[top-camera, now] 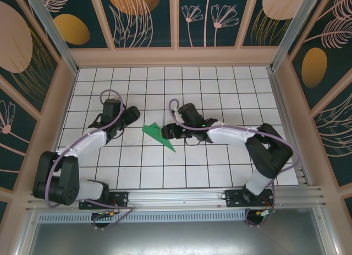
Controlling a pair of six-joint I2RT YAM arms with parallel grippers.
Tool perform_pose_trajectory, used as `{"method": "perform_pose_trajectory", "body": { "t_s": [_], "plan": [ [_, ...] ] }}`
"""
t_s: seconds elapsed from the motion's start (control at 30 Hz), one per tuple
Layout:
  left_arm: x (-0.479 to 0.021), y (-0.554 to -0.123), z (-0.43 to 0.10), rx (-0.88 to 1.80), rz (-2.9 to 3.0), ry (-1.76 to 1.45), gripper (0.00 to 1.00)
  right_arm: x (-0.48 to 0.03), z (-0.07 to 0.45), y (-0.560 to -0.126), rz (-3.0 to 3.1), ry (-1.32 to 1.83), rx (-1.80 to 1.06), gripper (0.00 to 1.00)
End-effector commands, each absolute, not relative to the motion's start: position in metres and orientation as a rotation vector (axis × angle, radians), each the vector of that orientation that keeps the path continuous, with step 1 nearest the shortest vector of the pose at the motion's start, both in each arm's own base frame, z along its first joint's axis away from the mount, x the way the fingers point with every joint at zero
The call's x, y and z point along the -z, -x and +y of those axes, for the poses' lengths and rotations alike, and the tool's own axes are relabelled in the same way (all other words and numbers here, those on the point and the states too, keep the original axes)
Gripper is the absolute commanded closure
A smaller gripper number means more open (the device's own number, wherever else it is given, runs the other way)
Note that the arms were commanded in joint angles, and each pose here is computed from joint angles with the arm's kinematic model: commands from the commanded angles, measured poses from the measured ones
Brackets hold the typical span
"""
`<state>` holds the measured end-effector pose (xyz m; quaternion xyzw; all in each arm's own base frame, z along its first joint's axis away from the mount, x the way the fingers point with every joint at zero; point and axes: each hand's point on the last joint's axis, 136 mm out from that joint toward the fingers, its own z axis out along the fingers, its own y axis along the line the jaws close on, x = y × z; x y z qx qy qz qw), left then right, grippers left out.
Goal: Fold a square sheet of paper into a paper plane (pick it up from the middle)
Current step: Turn over a paper plane at the center of the table.
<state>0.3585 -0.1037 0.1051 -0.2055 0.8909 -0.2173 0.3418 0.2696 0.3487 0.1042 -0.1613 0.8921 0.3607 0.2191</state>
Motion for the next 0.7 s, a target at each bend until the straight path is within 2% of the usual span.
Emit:
{"method": "perform_pose_trajectory", "body": {
  "t_s": [0.0, 0.2, 0.3, 0.5, 0.67],
  "plan": [
    [-0.099, -0.34, -0.115, 0.557, 2.363, 0.551, 0.23, -0.107, 0.306, -0.295, 2.434, 0.26, -0.872, 0.32],
    [-0.093, -0.326, -0.146, 0.566, 2.382, 0.646, 0.15, -0.1, 0.233, -0.326, 2.402, 0.077, -0.734, 0.24],
    [-0.091, -0.318, -0.17, 0.619, 2.375, 0.696, 0.13, -0.093, 0.197, -0.34, 2.382, 0.013, -0.622, 0.14],
    [-0.089, -0.312, -0.199, 0.557, 2.414, 0.707, 0.08, -0.096, 0.182, -0.342, 2.34, -0.019, -0.593, 0.06],
    [-0.072, -0.309, -0.211, 0.47, 2.475, 0.716, 0.12, -0.091, 0.175, -0.341, 2.334, -0.05, -0.569, 0.06]
  ]
}}
